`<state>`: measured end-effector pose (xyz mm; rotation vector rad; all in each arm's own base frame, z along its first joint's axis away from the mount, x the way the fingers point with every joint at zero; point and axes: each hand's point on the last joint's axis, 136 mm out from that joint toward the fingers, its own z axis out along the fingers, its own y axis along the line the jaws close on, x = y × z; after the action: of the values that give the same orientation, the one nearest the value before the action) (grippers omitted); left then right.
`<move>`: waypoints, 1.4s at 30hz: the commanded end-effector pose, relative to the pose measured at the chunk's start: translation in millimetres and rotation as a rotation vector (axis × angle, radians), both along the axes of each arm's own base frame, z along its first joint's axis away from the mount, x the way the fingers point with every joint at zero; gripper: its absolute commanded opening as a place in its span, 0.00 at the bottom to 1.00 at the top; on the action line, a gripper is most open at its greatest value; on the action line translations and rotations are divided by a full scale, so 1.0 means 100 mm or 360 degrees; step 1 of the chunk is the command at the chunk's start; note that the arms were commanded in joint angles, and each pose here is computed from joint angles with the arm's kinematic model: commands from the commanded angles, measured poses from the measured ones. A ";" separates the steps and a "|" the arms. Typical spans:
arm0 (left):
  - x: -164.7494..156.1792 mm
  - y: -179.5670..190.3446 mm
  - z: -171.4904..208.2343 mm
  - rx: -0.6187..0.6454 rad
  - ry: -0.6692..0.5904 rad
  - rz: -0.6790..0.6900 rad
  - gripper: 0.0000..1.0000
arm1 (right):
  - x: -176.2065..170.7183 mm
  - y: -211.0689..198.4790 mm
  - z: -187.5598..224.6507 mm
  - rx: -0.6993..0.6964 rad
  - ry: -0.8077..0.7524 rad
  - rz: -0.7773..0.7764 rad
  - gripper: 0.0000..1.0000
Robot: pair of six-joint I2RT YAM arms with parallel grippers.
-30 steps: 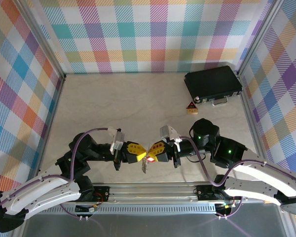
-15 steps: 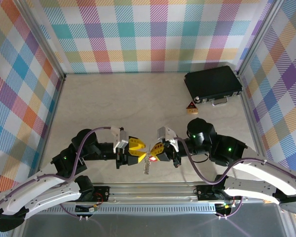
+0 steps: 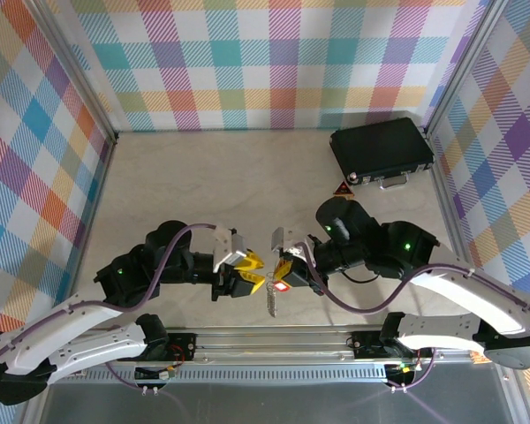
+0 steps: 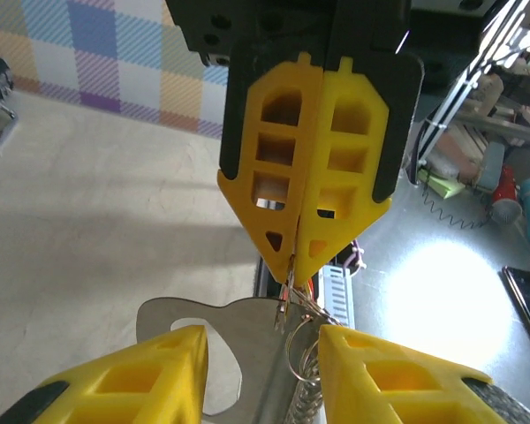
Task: Put the keys on the keyring
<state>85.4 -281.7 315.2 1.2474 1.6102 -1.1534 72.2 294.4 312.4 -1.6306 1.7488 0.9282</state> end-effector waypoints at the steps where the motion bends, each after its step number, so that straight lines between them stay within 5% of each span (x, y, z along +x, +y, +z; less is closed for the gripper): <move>1: -0.08 -0.05 0.14 -0.0077 -0.0044 -0.0069 0.36 | -0.07 -0.03 0.07 -0.0009 -0.0007 0.0061 0.00; 7: -0.06 -0.11 0.12 -0.0078 -0.0050 -0.0089 0.24 | -0.11 -0.01 0.10 0.0007 0.0015 0.0093 0.00; 17: -0.05 -0.14 0.02 -0.0041 -0.0035 -0.0102 0.19 | -0.14 0.05 0.13 0.0033 0.0038 0.0143 0.00; 27: -0.10 -0.20 0.05 -0.0083 -0.0032 -0.0183 0.00 | -0.14 0.03 0.16 0.0040 0.0031 0.0127 0.00; 36: -0.11 -0.14 0.22 -0.0222 -0.0095 -0.0145 0.00 | -0.15 0.06 0.22 0.0102 0.0037 0.0127 0.00; 42: -0.17 -0.07 0.45 -0.0392 -0.0138 -0.0152 0.00 | -0.16 0.11 0.36 0.0348 0.0054 0.0077 0.26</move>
<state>73.3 -289.9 333.7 1.2503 1.4322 -1.2540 63.5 299.0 323.8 -1.6050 1.6923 1.0245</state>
